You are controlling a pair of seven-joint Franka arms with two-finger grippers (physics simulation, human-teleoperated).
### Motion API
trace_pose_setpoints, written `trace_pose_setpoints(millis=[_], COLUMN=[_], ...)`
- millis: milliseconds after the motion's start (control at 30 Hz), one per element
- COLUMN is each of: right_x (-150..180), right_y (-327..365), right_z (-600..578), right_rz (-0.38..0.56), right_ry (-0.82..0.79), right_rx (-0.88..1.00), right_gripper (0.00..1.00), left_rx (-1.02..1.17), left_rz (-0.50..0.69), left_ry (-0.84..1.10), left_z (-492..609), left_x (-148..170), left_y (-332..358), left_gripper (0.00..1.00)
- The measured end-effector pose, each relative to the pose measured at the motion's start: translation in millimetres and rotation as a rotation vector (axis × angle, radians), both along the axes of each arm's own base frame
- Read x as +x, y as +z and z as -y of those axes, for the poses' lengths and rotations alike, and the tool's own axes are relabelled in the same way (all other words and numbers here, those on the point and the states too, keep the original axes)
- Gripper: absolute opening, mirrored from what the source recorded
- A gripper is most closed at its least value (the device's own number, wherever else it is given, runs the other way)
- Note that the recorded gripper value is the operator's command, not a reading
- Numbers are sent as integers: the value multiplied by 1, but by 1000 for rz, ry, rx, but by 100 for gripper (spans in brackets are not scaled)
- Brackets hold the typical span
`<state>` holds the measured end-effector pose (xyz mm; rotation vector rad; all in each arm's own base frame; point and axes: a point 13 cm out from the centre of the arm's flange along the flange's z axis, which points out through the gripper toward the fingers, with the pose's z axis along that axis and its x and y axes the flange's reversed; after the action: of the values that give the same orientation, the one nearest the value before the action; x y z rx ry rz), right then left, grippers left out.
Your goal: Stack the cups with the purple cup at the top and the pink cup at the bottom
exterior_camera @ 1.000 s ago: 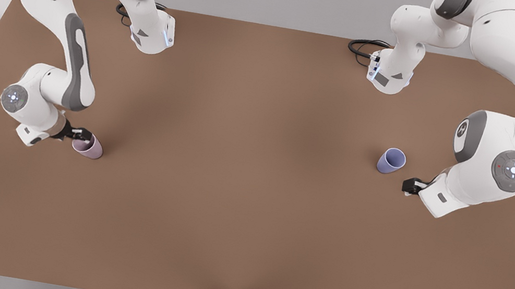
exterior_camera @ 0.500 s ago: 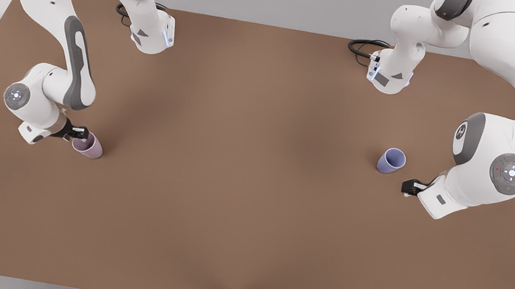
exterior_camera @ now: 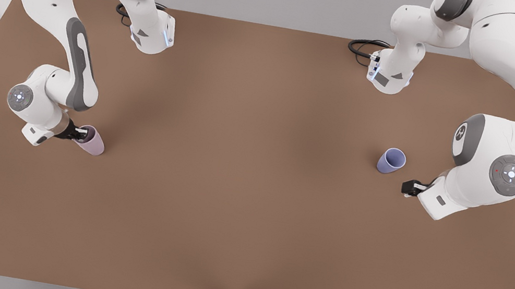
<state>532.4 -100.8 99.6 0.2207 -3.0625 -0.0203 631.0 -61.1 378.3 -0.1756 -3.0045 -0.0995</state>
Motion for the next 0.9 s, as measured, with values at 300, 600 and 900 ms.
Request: trace_pose_setpoints(millis=[300,600,900], right_x=[39,60,41], right_y=[74,138,70], right_z=[-87,-472,-659], right_rz=[66,92,-9], right_ry=[130,300,92], right_rx=[20,207,218], right_gripper=[21,21,21], left_rx=[1,6,-23], left_rz=[3,-102,-92], left_ry=[7,15,52], left_z=[-5,-16,-37], left_x=[-3,-75,-133], left_y=[9,-23,-143], left_gripper=[100,100,100])
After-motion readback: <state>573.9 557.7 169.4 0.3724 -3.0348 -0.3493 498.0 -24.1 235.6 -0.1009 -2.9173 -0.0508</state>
